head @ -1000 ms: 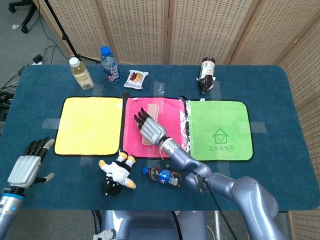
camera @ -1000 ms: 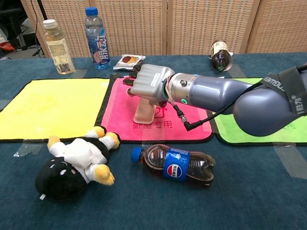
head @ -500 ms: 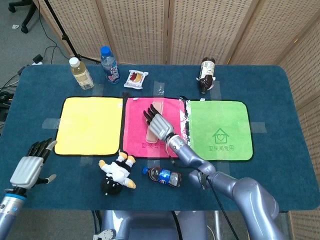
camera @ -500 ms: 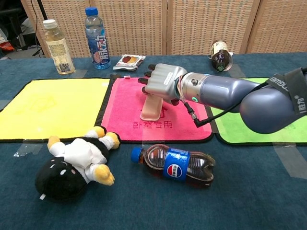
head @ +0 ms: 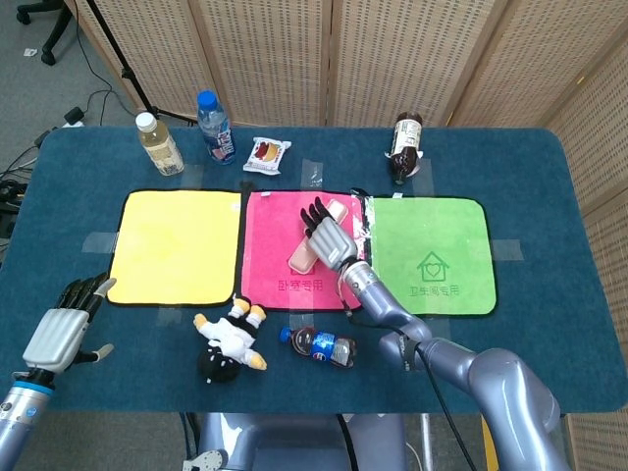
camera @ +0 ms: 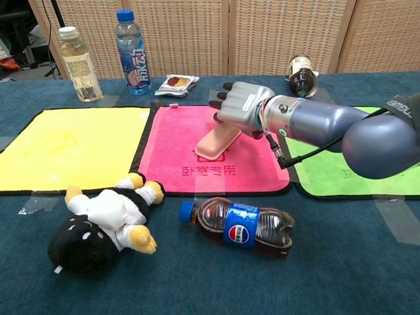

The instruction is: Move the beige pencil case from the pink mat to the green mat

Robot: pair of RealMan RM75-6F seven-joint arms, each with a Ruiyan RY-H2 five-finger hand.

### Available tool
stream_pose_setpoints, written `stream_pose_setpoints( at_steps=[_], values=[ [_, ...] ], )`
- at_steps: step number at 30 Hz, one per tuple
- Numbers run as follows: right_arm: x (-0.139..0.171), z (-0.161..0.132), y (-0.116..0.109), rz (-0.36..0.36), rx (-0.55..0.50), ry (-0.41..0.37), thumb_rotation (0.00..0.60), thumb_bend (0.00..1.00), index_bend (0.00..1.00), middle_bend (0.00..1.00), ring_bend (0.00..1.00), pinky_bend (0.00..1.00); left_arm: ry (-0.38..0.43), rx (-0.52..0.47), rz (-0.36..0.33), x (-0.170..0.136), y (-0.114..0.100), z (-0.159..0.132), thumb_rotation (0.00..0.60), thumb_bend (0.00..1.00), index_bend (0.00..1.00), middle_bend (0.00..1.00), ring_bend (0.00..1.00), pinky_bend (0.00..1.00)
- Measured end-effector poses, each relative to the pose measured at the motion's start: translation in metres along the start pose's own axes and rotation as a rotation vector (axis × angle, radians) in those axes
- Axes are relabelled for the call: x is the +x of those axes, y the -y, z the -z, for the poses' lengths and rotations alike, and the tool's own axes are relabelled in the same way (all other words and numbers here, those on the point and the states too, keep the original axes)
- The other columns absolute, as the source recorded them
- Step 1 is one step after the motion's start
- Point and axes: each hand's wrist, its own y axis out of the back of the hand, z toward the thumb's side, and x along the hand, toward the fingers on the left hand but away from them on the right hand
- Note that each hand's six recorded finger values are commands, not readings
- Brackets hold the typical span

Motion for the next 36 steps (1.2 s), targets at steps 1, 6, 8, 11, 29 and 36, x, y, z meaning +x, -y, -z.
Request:
stream_pose_setpoints(
  at_steps=[1, 6, 8, 11, 29, 36],
  values=[
    [0.001, 0.001, 0.001, -0.002, -0.001, 0.002, 0.600, 0.61, 0.16, 0.00, 0.00, 0.00, 0.000, 0.000, 0.000, 0.000, 0.000, 0.000, 0.600, 0.16, 0.00, 0.00, 0.00, 0.00],
    [0.005, 0.005, 0.006, -0.014, -0.003, 0.012, 0.600, 0.61, 0.16, 0.00, 0.00, 0.00, -0.006, -0.004, -0.005, 0.001, -0.001, 0.002, 0.600, 0.16, 0.00, 0.00, 0.00, 0.00],
    [0.008, 0.006, 0.007, -0.016, -0.004, 0.014, 0.600, 0.61, 0.16, 0.00, 0.00, 0.00, -0.009, -0.005, -0.006, 0.001, -0.002, 0.002, 0.600, 0.16, 0.00, 0.00, 0.00, 0.00],
    [0.012, 0.007, 0.009, -0.019, -0.007, 0.017, 0.600, 0.60, 0.16, 0.00, 0.00, 0.00, -0.011, -0.006, -0.006, 0.002, -0.002, 0.003, 0.600, 0.16, 0.00, 0.00, 0.00, 0.00],
    [0.056, 0.003, 0.030, -0.060, -0.064, 0.016, 0.600, 0.60, 0.16, 0.00, 0.00, 0.00, 0.027, 0.002, -0.009, -0.002, -0.001, -0.008, 0.600, 0.16, 0.00, 0.00, 0.00, 0.00],
    [0.066, 0.005, 0.035, -0.067, -0.059, 0.023, 0.600, 0.60, 0.16, 0.00, 0.00, 0.00, 0.036, 0.003, -0.013, -0.003, -0.001, -0.011, 0.600, 0.16, 0.00, 0.00, 0.00, 0.00]
  ],
)
